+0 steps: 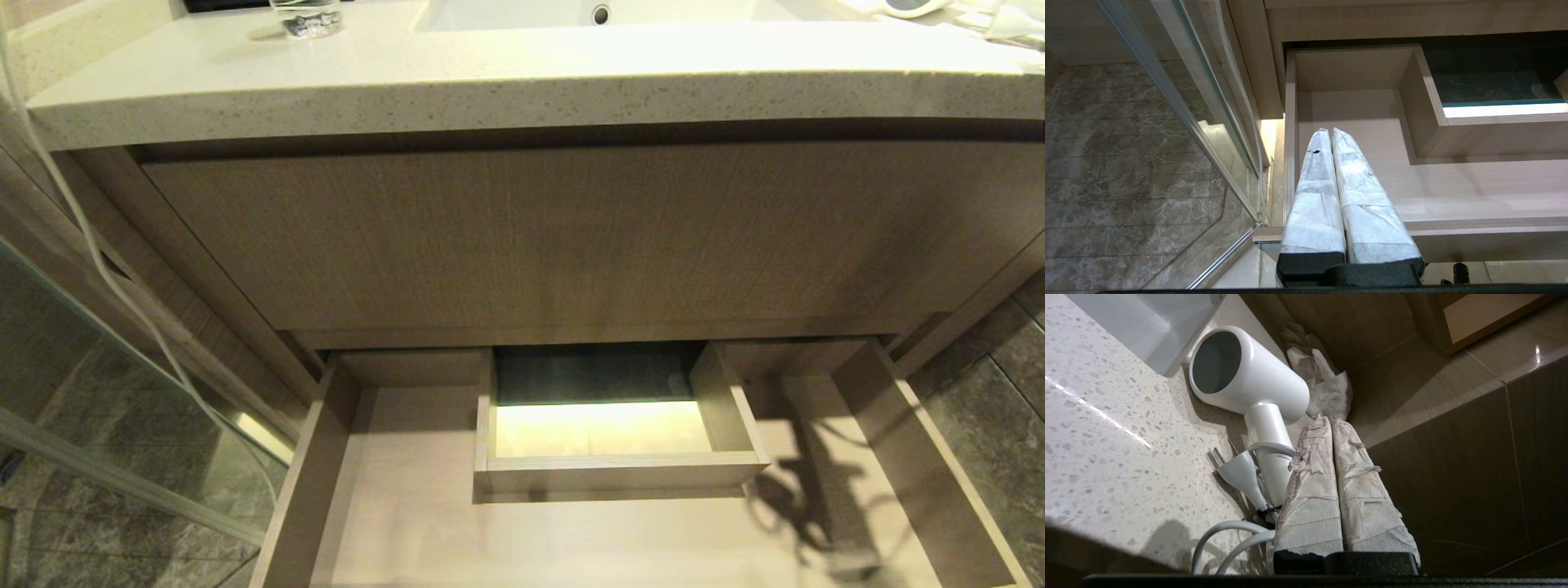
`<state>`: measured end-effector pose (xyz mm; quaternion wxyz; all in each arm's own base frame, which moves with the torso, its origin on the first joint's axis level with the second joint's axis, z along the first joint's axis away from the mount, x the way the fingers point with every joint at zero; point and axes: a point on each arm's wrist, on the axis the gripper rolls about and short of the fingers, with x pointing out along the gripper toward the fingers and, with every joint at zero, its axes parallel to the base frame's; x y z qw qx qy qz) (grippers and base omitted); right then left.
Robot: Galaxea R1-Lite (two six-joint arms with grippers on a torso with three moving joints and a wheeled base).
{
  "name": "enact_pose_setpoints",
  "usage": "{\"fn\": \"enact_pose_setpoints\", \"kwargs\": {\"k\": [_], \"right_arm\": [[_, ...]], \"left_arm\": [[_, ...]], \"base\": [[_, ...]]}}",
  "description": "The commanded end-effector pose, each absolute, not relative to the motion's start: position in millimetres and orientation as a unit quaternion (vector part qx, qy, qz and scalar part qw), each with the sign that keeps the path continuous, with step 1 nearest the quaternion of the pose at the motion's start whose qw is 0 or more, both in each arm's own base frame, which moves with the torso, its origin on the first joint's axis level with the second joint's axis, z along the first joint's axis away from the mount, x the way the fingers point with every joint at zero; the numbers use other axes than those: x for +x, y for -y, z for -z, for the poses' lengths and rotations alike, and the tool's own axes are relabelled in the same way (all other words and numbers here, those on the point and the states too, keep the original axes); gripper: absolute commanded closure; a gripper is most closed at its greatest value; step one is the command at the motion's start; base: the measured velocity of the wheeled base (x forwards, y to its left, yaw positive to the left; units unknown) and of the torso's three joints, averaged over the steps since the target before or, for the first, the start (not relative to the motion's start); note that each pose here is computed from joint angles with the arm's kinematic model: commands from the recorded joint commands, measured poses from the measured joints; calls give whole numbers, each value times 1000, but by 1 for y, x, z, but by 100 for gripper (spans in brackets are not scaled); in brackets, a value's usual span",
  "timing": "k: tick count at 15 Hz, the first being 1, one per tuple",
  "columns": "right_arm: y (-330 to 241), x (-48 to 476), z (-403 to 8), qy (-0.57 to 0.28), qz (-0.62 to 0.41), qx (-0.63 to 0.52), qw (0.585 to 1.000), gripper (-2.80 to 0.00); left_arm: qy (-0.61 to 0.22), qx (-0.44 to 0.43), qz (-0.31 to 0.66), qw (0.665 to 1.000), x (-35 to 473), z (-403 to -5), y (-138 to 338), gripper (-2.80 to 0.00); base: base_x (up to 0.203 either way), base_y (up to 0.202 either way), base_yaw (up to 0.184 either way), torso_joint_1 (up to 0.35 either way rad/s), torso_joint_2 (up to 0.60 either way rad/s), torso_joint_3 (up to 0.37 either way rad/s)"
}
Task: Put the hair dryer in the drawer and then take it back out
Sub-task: Place it on the countertop, then close the drawer
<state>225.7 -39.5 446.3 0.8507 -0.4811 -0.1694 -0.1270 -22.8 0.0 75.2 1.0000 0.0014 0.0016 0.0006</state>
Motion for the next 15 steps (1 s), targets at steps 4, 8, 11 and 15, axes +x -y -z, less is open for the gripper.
{"fn": "enact_pose_setpoints", "kwargs": {"k": [4, 8, 11, 15], "right_arm": [[33, 138, -418, 78, 156, -462, 870, 0], [37, 78, -312, -327, 220, -408, 823, 0], [39, 73, -272, -531, 146, -355, 756, 0], [66, 139, -229, -722, 47, -233, 649, 0]], "left_arm": [[-1, 2, -1, 1000, -23, -75, 0, 0], [-1, 2, -1, 1000, -23, -75, 0, 0], [-2, 2, -1, 1000, -23, -75, 0, 0], [-2, 2, -1, 1000, -23, -75, 0, 0]], "base": [[0, 0, 0, 0, 0, 0], [0, 0, 0, 0, 0, 0], [0, 0, 0, 0, 0, 0], [0, 0, 0, 0, 0, 0]]}}
